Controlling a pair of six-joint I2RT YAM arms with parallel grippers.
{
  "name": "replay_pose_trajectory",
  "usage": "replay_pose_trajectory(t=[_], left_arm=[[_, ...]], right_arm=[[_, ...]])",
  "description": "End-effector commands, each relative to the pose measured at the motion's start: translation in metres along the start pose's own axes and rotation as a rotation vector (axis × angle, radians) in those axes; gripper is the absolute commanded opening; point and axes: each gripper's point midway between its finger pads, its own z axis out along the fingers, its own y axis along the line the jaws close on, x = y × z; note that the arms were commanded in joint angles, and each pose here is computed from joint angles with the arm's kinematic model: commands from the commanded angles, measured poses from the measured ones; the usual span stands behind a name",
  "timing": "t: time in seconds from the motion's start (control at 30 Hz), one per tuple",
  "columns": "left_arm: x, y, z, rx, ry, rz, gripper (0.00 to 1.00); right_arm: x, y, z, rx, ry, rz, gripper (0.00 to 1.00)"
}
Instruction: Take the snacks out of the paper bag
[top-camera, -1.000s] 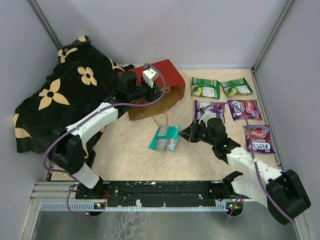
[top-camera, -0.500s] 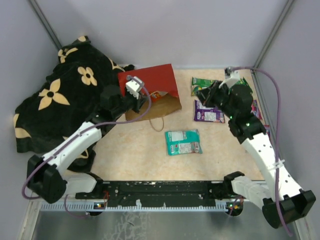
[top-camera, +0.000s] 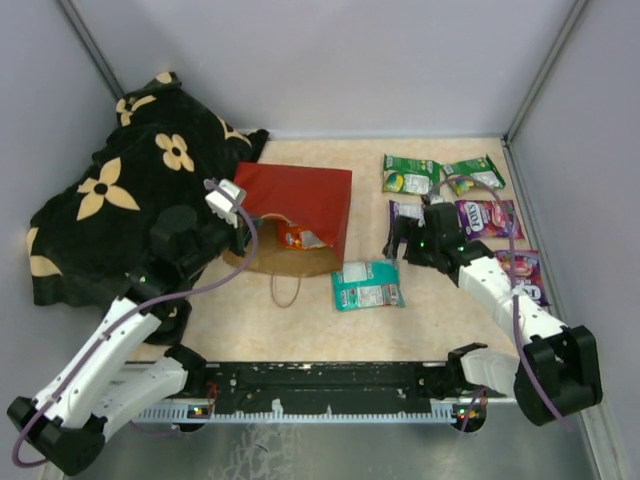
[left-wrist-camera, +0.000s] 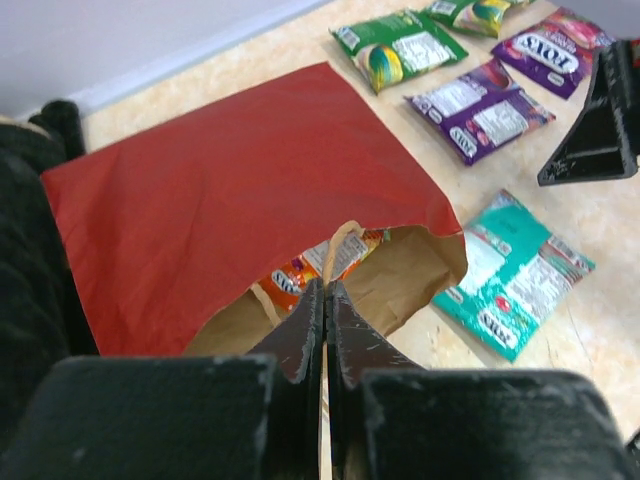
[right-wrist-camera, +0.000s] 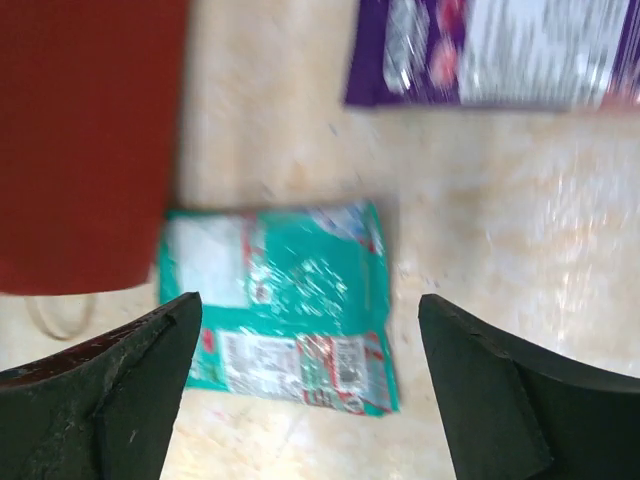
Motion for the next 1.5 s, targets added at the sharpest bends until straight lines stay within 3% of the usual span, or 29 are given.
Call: replay_pose_trajectory(t=[0.0, 0.13, 0.43, 0.57, 0.7, 0.8, 1.2, 1.47], left_arm=[[0.035, -0.004, -0.033, -0.024, 0.099, -0.070, 0.00], [0.052, -0.020, -0.053, 0.029, 0.106, -0.153, 0.00], [0.083, -0.049, -0.059, 0.146, 0.156, -0.248, 0.00], [0.083, -0.048, -0.058, 0.144, 0.166, -0.244, 0.00], [0.085, -0.050, -0.057, 0.147, 0.178, -0.263, 0.00], [0.086, -0.048, -0.055, 0.137, 0.179, -0.269, 0.00], [0.102, -0.042, -0.042, 0.101, 0.195, -0.278, 0.00], [0.102, -0.041, -0.044, 0.099, 0.191, -0.266, 0.00]], right_arm=[[0.055, -0.023, 0.013, 0.039, 0.122, 0.029, 0.86], [0.084, -0.034, 0.024, 0.046, 0.173, 0.044, 0.76], [0.097, -0.022, 0.043, 0.023, 0.212, -0.007, 0.62], [0.105, -0.025, 0.053, 0.036, 0.239, -0.006, 0.47], [0.108, -0.026, 0.056, 0.039, 0.242, -0.005, 0.19], [0.099, -0.022, 0.050, 0.034, 0.222, -0.007, 0.07], [-0.022, 0.015, -0.029, 0.017, -0.020, -0.064, 0.01], [-0.121, 0.038, -0.050, 0.011, -0.212, -0.079, 0.00]])
